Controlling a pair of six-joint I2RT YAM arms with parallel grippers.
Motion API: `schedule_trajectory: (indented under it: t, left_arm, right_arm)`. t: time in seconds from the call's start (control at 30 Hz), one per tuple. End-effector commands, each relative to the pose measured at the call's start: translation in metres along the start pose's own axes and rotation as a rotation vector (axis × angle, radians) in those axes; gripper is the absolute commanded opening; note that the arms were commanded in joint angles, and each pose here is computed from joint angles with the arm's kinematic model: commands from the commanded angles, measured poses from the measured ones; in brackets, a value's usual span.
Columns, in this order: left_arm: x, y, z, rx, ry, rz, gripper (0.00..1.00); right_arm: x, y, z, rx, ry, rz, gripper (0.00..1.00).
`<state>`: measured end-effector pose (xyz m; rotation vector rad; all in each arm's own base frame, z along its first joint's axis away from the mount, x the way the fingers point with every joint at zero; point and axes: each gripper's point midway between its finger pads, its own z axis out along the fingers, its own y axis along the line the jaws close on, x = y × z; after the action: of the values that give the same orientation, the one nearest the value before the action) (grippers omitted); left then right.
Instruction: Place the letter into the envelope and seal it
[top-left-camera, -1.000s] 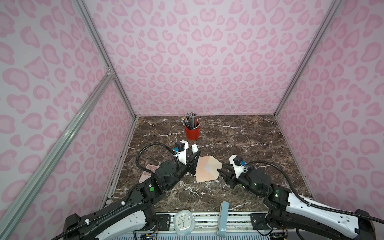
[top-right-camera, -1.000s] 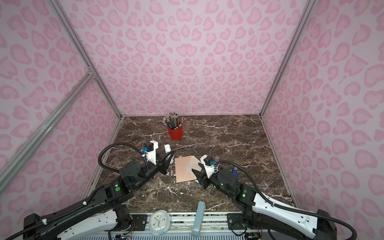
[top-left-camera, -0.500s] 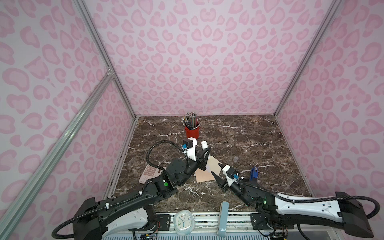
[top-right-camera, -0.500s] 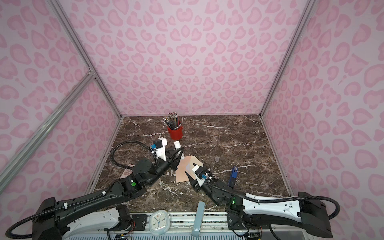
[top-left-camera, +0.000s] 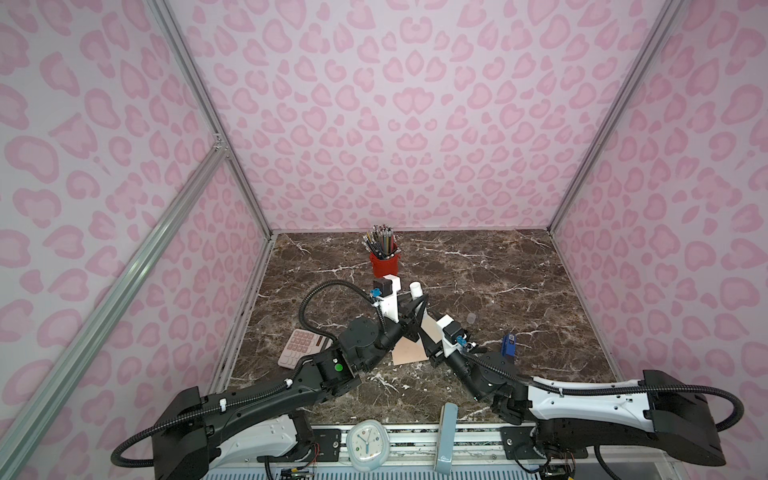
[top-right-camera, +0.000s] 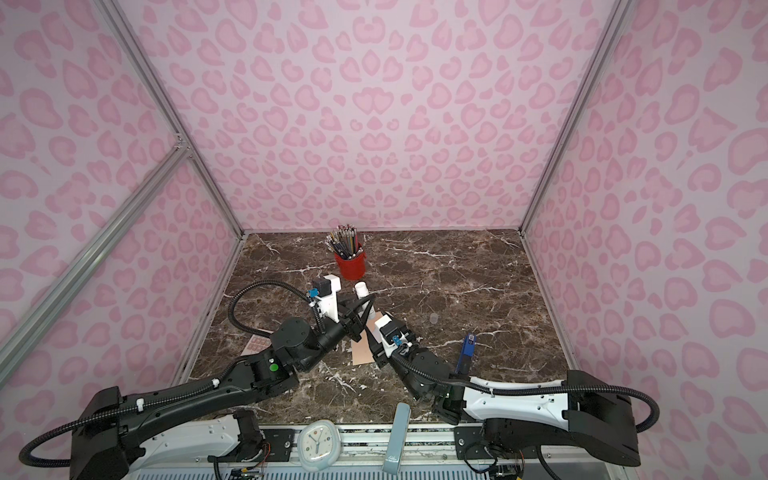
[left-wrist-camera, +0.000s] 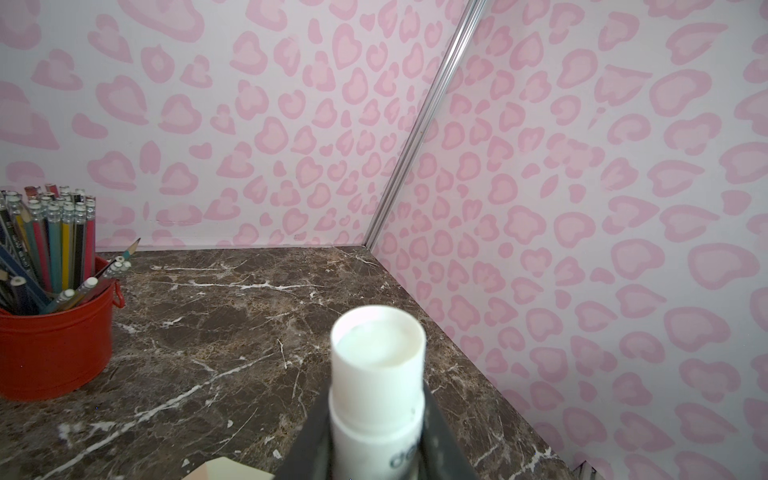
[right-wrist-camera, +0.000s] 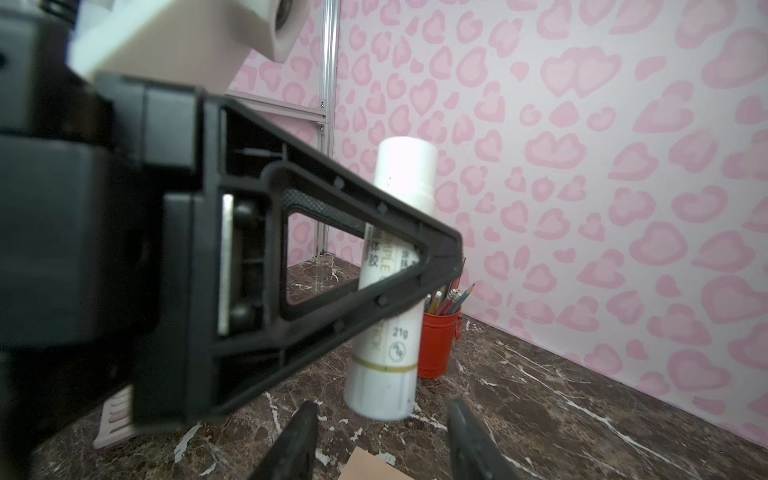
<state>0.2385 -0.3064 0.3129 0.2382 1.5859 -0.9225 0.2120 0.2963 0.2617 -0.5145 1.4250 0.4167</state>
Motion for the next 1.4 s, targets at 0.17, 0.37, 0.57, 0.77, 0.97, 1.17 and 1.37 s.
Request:
schedule_trajectory:
  t: [0.17, 0.37, 0.57, 0.77, 0.97, 1.17, 1.37]
  left_arm:
    - [-0.015, -0.01, 0.003, 0.03, -0.052, -0.025, 0.06]
    - [-0.012, -0.01, 0.004, 0.033, -0.045, -0.027, 0.06]
    - [-0.01, -0.011, 0.004, 0.039, -0.037, -0.031, 0.06]
    - [-0.003, -0.016, 0.004, 0.071, -0.009, -0.053, 0.06]
    - [0.009, -0.024, -0.007, 0.159, 0.054, -0.048, 0.05]
    - [0.022, -0.042, -0.032, 0.372, 0.133, -0.044, 0.04]
    - [0.033, -0.061, -0.056, 0.563, 0.2, -0.04, 0.04]
  right_arm:
    - [-0.011, -0.002, 0.006, 0.009, -0.036, 0.057, 0.45]
    - [-0.011, -0.002, 0.008, 0.006, -0.036, 0.063, 0.34]
    - [-0.011, -0.003, 0.009, 0.01, -0.03, 0.075, 0.28]
    - [-0.019, -0.001, 0.008, -0.025, -0.038, 0.116, 0.24]
    - [-0.034, 0.006, 0.001, -0.149, -0.023, 0.192, 0.17]
    - [-0.049, 0.016, -0.014, -0.308, 0.008, 0.312, 0.15]
    - [-0.07, 0.034, -0.034, -0.535, 0.027, 0.401, 0.15]
